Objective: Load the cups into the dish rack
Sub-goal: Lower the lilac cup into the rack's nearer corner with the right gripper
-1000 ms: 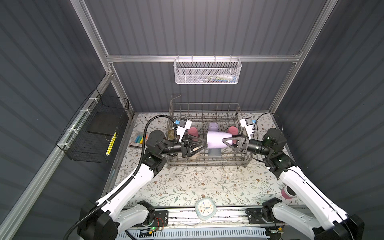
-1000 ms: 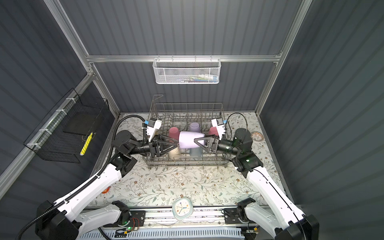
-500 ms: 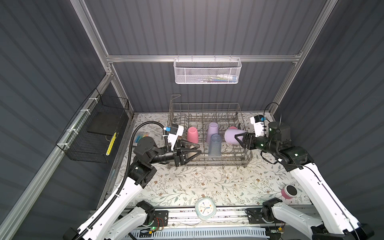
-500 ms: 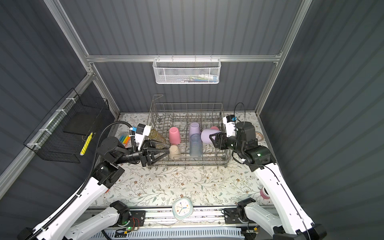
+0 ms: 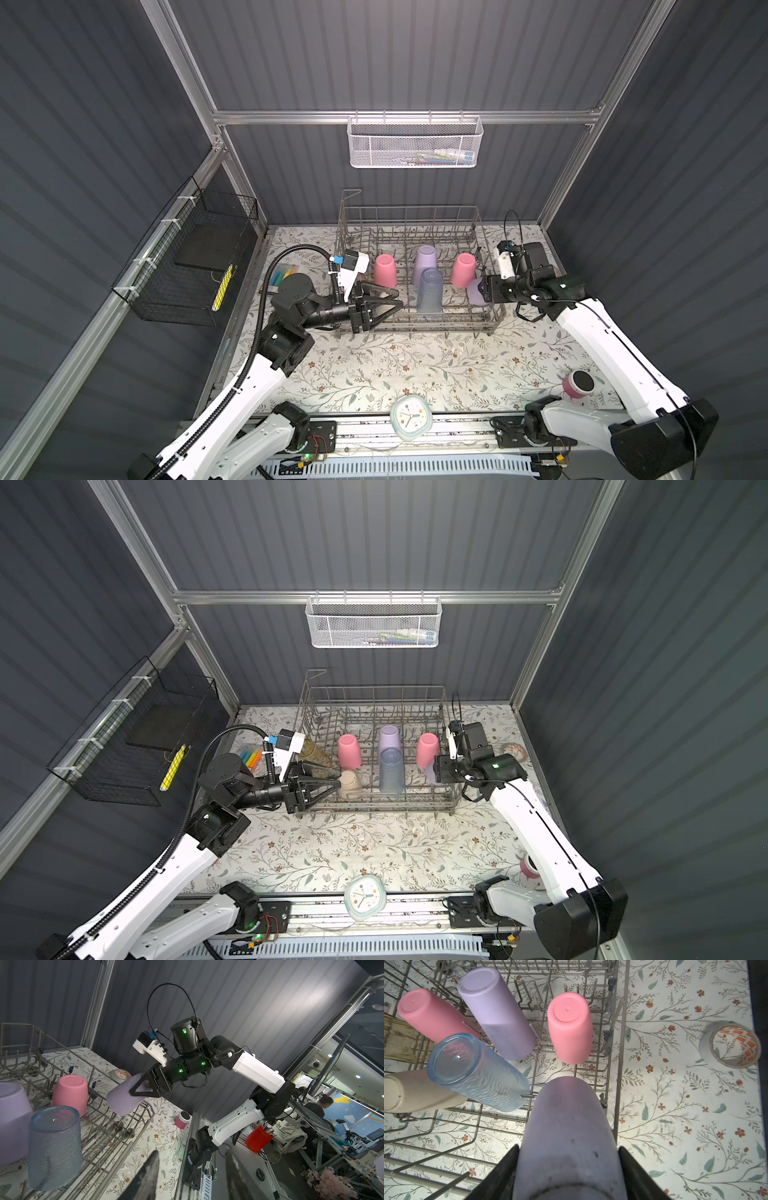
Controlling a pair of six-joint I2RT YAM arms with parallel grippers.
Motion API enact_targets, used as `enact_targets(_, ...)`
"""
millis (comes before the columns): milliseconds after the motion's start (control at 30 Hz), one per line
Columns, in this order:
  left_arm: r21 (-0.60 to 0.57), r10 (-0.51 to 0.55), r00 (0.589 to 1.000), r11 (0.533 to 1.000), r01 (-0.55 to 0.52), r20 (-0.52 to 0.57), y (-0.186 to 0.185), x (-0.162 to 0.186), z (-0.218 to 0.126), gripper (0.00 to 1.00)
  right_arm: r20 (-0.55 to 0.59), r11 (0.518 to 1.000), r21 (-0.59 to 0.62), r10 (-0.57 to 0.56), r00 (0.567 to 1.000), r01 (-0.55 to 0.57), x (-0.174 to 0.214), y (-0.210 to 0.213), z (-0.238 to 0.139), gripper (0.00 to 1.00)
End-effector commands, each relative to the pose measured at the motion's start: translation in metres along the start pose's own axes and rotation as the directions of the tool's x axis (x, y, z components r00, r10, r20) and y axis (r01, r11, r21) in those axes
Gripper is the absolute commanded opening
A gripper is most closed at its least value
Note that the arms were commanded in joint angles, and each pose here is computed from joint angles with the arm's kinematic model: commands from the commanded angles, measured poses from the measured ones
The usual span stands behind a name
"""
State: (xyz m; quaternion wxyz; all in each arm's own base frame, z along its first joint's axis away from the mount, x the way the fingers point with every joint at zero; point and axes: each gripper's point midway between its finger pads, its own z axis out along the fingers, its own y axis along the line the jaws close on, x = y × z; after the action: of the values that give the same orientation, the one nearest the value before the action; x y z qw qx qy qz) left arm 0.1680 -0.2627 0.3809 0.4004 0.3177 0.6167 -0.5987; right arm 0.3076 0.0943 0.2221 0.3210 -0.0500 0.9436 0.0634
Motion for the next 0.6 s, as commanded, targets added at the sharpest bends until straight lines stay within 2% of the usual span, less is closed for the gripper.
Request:
enact_targets(0,0.006,0.012,1.0,1.0,-0.012,-0.002,0.001,0.003,0.0,0.51,-0.005,1.0,0.019,-0.012,1.0,0.012,-0.002,-0.003,0.005,0.28)
enact_targets(567,0.005,0.011,1.0,1.0,-0.011,-0.013,0.004,0.009,-0.001,0.51,-0.077,1.0,-0.009,-0.011,0.997,0.01,0.01,0.004,0.04,0.28)
